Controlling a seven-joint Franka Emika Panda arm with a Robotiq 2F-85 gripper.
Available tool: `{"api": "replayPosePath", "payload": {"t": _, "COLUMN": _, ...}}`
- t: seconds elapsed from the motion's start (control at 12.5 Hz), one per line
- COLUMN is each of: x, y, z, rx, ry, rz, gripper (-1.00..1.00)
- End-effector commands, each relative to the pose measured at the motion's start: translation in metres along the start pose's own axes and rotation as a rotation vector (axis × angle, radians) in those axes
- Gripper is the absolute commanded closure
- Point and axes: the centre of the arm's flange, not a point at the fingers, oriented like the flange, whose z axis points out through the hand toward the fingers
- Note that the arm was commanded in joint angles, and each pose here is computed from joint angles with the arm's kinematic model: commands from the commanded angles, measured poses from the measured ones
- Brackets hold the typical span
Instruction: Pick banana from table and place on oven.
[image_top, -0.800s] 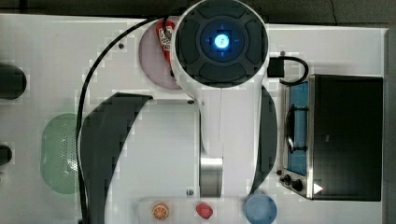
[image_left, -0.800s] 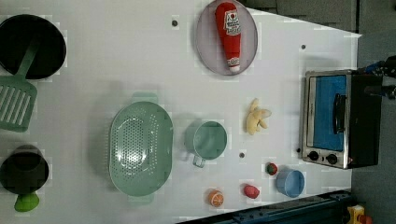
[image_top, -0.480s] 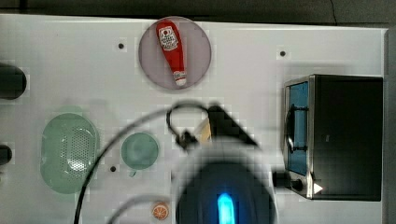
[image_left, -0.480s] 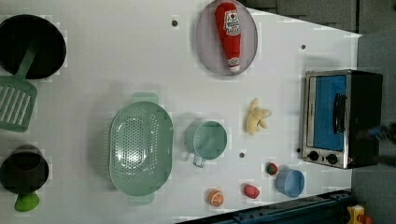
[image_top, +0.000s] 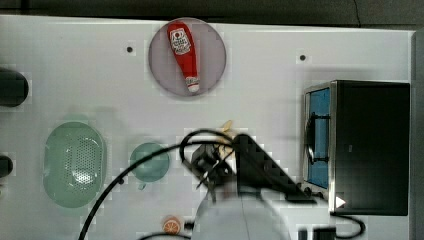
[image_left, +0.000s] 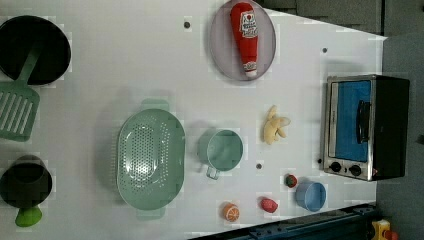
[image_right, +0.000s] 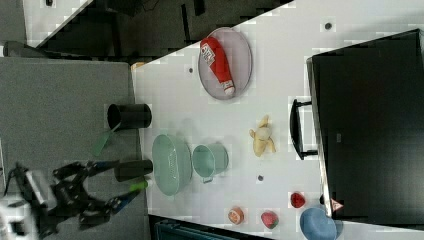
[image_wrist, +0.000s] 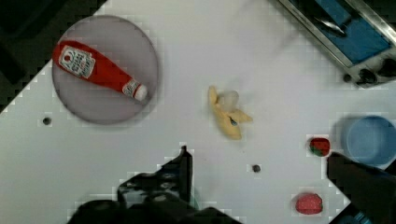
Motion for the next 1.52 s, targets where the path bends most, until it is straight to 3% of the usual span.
{"api": "replayPosePath", "payload": {"t": 0.08, "x": 0.011, "y": -0.005, "z": 0.100, "rx": -0.091, "ry": -0.117, "rz": 0.056, "gripper": -1.00}}
{"api": "replayPosePath", "payload": {"t": 0.72, "x": 0.017, "y": -0.026, "z": 0.275, "rx": -0.078, "ry": -0.107, "rz": 0.044, "gripper": -1.00}}
{"api": "replayPosePath", "payload": {"t": 1.52, "x": 0.000, "y": -0.020, "z": 0.437, "rx": -0.137, "ry": -0.165, "rz": 0.035, "gripper": -1.00}}
